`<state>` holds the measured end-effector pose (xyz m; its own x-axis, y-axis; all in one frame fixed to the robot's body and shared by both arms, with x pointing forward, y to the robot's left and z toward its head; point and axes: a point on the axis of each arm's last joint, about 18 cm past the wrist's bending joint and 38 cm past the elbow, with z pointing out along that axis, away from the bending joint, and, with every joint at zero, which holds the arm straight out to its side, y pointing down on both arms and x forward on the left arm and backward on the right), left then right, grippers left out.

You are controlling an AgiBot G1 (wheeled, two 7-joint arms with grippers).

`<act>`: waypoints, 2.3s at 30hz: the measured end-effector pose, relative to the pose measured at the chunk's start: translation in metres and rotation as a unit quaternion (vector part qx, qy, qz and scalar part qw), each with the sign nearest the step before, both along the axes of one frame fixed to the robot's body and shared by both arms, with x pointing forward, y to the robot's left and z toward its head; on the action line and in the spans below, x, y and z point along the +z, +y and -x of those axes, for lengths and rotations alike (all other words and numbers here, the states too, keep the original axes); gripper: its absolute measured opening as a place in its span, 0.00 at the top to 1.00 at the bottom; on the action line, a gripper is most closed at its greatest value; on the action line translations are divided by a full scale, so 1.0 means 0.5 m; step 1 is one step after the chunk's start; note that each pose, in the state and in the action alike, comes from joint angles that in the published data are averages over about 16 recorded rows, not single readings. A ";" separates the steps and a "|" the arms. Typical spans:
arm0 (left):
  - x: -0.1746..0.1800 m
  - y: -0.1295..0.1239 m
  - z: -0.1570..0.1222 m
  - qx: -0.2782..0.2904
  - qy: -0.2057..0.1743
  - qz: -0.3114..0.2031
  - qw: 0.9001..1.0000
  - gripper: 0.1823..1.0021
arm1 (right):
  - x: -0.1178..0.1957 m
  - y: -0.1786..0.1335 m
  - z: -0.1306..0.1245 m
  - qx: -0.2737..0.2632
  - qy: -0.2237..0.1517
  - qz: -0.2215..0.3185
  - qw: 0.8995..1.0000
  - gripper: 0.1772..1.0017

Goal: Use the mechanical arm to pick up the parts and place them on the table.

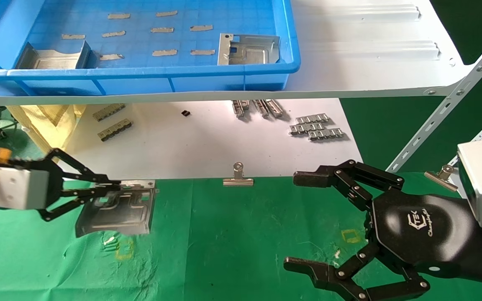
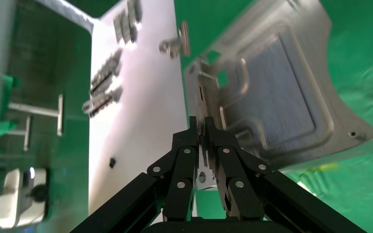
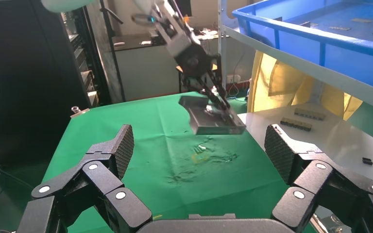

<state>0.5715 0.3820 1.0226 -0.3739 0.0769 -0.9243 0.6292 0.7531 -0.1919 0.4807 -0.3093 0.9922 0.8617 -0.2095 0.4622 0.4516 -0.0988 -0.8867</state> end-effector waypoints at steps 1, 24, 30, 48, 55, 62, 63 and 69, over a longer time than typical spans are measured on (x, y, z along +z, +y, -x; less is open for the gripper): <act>-0.012 0.000 -0.006 0.004 -0.003 0.001 1.000 0.97 | 0.000 0.000 0.000 0.000 0.000 0.000 1.000 0.00; -0.217 0.036 -0.052 0.021 -0.048 -0.012 0.999 0.96 | 0.000 0.000 0.000 0.000 0.000 0.000 1.000 0.00; -0.216 0.046 -0.044 0.014 -0.029 0.029 0.999 0.91 | 0.000 0.000 0.000 0.000 0.000 0.000 1.000 0.00; -0.156 0.061 -0.007 -0.030 0.153 0.353 0.923 0.52 | 0.000 0.000 0.000 0.000 0.000 0.000 1.000 0.00; -0.148 0.066 -0.007 -0.035 0.164 0.386 0.907 0.34 | 0.000 0.000 0.000 0.000 0.000 0.000 1.000 0.00; -0.146 0.053 -0.003 -0.043 0.168 0.381 0.908 0.18 | 0.000 0.000 0.000 0.000 0.000 0.000 1.000 0.00; -0.146 0.050 -0.002 -0.046 0.170 0.380 0.908 0.16 | 0.000 0.000 0.000 0.000 0.000 0.000 1.000 0.00; -0.138 0.028 0.008 -0.064 0.183 0.381 0.904 0.07 | 0.000 0.000 0.000 0.000 0.000 0.000 1.000 0.00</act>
<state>0.5677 0.3958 0.9538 -0.6985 -0.4662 -0.5429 0.4912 0.2394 -0.8375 0.4808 -0.3093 0.9921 0.8617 -0.2100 0.4619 0.4513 -0.0988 -0.8869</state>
